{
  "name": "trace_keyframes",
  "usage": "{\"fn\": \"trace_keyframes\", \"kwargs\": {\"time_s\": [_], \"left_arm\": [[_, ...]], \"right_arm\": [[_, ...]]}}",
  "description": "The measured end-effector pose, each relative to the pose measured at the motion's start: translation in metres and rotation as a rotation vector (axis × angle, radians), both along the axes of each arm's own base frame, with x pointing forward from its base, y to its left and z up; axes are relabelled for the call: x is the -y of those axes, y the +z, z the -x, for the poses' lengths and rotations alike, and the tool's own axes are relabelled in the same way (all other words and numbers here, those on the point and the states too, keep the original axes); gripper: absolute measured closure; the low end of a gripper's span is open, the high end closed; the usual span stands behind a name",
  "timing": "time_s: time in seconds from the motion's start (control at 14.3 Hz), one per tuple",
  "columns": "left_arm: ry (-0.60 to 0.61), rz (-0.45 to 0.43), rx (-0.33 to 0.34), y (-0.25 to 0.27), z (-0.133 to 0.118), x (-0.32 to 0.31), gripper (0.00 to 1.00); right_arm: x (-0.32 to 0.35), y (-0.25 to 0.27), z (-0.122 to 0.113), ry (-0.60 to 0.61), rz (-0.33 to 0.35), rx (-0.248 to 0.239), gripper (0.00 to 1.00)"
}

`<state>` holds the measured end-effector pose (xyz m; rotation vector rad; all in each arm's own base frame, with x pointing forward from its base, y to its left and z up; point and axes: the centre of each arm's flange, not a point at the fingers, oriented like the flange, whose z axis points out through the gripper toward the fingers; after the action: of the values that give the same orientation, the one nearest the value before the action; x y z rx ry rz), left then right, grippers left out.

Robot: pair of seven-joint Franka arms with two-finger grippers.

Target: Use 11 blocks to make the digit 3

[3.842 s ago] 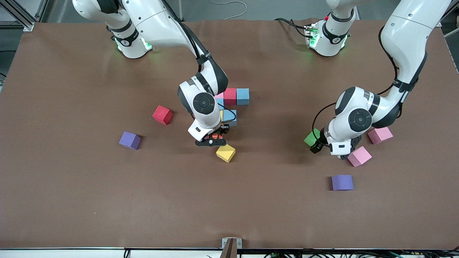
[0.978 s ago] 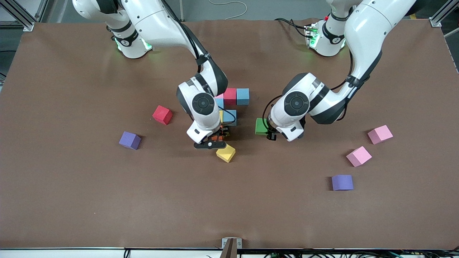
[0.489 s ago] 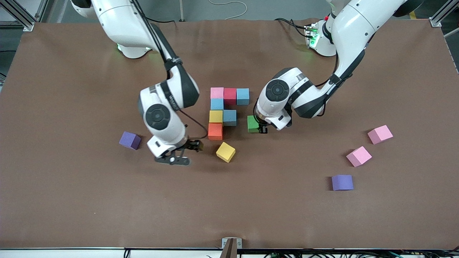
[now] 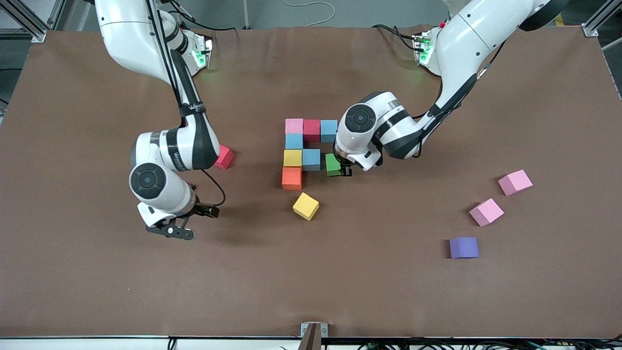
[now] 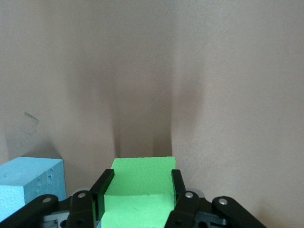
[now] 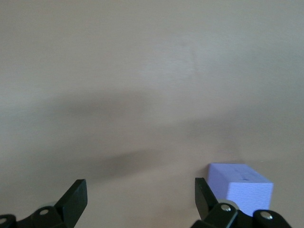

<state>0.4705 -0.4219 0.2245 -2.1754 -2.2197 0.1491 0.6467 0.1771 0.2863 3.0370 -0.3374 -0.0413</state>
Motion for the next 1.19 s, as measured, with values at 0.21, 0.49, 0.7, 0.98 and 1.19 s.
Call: {"fn": "trace_keyframes", "kwargs": {"time_s": [0.21,0.49,0.7,0.98,1.19], "left_arm": [[-0.026,-0.014,0.004,-0.008,0.005,0.002,0.46],[-0.042,-0.02,-0.005,-0.017,0.011,0.005,0.46],[-0.049,-0.017,-0.004,-0.017,0.013,0.008,0.46],[-0.059,-0.017,-0.003,-0.017,0.018,0.013,0.46],[-0.059,-0.015,-0.002,-0.016,0.018,0.013,0.46]], "right_arm": [[0.037,-0.018,0.027,-0.046,-0.014,0.048,0.0],[0.079,-0.031,0.056,-0.078,-0.011,0.038,0.0],[0.101,-0.042,0.069,-0.105,-0.005,0.057,0.0],[0.114,-0.063,0.087,-0.119,0.007,0.065,0.0],[0.119,-0.065,0.089,-0.128,0.008,0.062,0.0]]}}
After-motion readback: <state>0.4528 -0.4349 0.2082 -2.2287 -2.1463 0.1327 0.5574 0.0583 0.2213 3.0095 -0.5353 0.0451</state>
